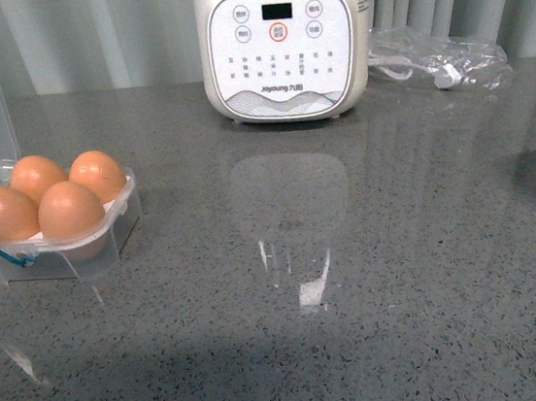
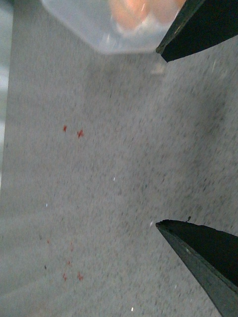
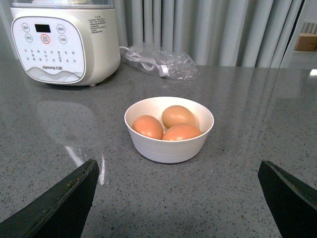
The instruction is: Put egg into box
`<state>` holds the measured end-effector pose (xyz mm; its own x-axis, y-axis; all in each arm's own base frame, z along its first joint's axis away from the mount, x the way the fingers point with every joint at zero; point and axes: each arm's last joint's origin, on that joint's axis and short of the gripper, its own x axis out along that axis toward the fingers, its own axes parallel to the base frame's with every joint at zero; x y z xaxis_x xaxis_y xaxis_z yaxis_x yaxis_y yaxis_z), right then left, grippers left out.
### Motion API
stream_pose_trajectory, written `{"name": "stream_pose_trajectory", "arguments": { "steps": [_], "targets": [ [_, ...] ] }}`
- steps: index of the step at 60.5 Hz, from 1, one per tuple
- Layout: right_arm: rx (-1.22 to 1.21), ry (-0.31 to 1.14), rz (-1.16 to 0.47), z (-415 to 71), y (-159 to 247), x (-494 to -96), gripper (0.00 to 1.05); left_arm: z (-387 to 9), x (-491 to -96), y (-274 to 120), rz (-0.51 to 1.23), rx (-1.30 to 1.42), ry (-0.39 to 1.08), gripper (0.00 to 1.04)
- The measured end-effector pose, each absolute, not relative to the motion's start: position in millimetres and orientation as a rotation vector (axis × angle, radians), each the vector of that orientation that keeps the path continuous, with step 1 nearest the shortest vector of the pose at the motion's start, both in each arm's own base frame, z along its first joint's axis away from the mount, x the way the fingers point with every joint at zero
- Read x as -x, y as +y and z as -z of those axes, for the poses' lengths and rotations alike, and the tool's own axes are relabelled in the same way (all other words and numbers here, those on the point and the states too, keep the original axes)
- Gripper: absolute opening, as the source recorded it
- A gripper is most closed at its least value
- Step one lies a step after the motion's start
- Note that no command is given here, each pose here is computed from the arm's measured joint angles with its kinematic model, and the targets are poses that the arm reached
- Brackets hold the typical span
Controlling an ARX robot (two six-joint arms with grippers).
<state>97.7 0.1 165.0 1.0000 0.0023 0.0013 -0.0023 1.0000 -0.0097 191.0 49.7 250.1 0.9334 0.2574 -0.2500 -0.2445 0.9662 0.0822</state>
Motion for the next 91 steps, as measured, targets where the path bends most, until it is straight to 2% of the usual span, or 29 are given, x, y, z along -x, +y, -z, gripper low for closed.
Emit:
{"name": "stream_pose_trajectory", "arguments": {
  "steps": [11,34,49,65,91],
  "targets": [
    [0.010,-0.001,-0.002,-165,0,-98,0.98,-253,-219,76,-0.304,-0.101,0.288,0.98],
    [0.010,-0.001,-0.002,-165,0,-98,0.98,-257,-274,90,-0.299,-0.123,0.269,0.98],
    [0.010,-0.001,-0.002,-165,0,-98,0.98,-253,-286,91,-0.275,-0.088,0.269,0.98],
    [0.010,-0.001,-0.002,-165,0,-98,0.98,-257,-293,74,-0.209,0.001,0.238,0.98],
    [0.010,-0.001,-0.002,-165,0,-98,0.98,-257,-298,24,-0.026,0.132,0.248,0.98]
  ]
}}
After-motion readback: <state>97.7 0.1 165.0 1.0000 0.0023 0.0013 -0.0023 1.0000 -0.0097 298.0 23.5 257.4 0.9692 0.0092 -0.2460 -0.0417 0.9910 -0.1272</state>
